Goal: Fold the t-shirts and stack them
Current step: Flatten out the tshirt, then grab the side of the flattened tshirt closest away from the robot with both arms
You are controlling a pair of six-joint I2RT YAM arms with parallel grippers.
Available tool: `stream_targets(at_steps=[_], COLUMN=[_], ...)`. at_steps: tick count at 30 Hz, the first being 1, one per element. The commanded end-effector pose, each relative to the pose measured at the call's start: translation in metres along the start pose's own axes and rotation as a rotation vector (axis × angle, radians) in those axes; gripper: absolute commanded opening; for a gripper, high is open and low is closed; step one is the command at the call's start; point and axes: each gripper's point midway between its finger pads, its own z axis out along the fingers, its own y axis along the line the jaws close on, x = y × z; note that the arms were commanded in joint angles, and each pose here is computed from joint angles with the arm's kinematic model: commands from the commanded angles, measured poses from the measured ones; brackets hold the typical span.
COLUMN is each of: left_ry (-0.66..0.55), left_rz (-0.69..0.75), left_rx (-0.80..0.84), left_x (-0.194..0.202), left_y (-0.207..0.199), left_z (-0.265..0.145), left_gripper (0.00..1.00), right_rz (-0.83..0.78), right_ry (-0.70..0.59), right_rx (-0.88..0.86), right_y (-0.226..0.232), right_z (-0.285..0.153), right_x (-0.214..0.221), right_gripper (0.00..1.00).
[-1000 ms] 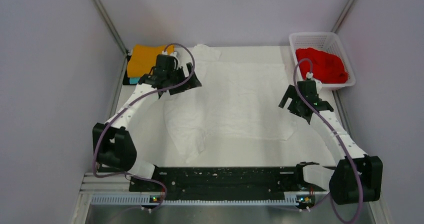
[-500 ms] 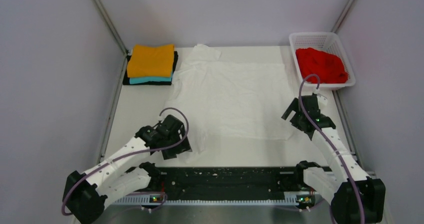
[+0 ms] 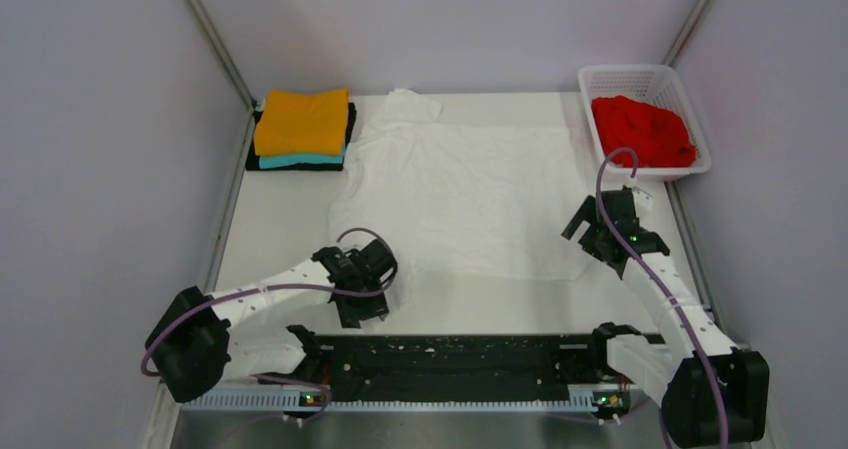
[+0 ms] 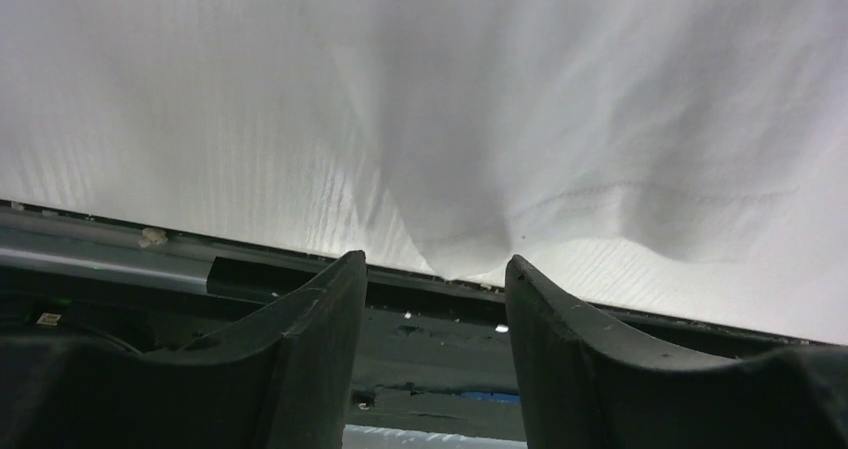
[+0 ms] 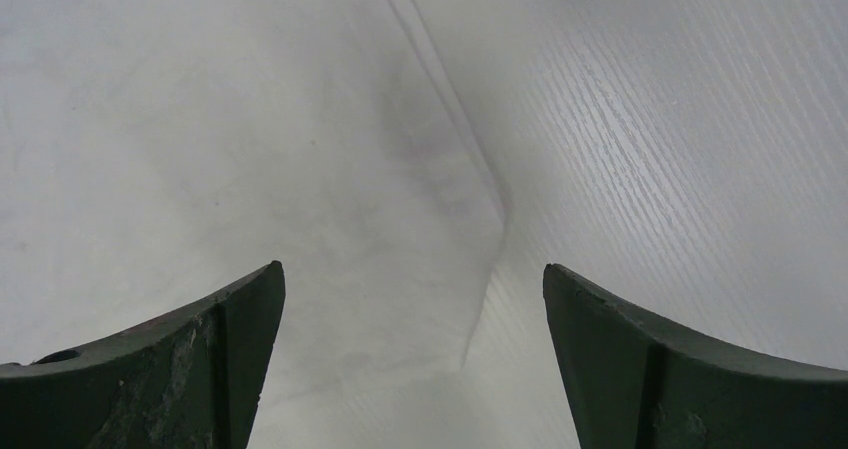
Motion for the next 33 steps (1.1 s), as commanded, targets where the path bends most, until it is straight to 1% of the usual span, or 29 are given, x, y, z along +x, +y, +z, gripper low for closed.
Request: stream_targets(at_steps=[1, 4, 6, 10, 12, 13, 14, 17, 20, 25, 28, 30, 33], left_ry=[-0.060, -0.035, -0.021, -0.015, -0.016, -0.012, -0.005, 0.001, -0.021, -0.077, -0.077, -0.078, -0.091], left_rz=[0.028, 0.054, 0.061, 0.055, 0.055, 0.057, 0.056, 0.035, 0.017, 0.024, 0.023, 0.026, 0.034], left_rx=[-0.010, 0.013, 0.021, 0.002, 0.007, 0.012, 0.011, 0.023, 0.033, 0.061, 0.093, 0.117, 0.141], left_x=[-0.015, -0.011, -0.006, -0.002, -0.003, -0.003, -0.002, -0.002, -0.005, -0.017, -0.019, -0.020, -0.024], left_y=[-0.017, -0.027, -0.030, -0.025, -0.027, -0.030, -0.031, -0.036, -0.035, -0.040, -0.049, -0.055, -0.060], left_z=[0.003, 0.011, 0.015, 0.024, 0.028, 0.029, 0.028, 0.025, 0.019, 0.000, -0.007, -0.011, -0.017], left_gripper=[0.57, 0.52, 0.46, 0.37, 0.26, 0.11, 0.00, 0.00, 0.00, 0.00, 0.00, 0.00, 0.00], right_rz=[0.003, -0.004, -0.005, -0.002, 0.002, 0.004, 0.013, 0.042, 0.092, 0.168, 0.211, 0.239, 0.278], right_ry=[-0.023, -0.022, -0.022, -0.023, -0.019, -0.019, -0.017, 0.020, 0.053, 0.053, 0.028, 0.022, 0.042], right_rx=[-0.001, 0.001, 0.003, 0.012, 0.024, 0.035, 0.051, 0.082, 0.059, 0.068, 0.058, 0.033, -0.005], right_y=[-0.002, -0.003, -0.003, -0.006, -0.009, -0.013, -0.016, -0.025, -0.024, -0.032, -0.034, -0.031, -0.026], right_z=[0.002, 0.002, 0.002, 0.001, 0.000, -0.001, -0.001, -0.002, -0.002, 0.001, 0.002, 0.003, 0.004], right_x=[-0.005, -0.004, -0.004, -0.002, 0.000, 0.002, 0.004, 0.018, 0.031, 0.046, 0.049, 0.051, 0.060], right_gripper=[0.99, 0.99, 0.99, 0.99, 0.99, 0.99, 0.99, 0.98, 0.95, 0.91, 0.85, 0.79, 0.66])
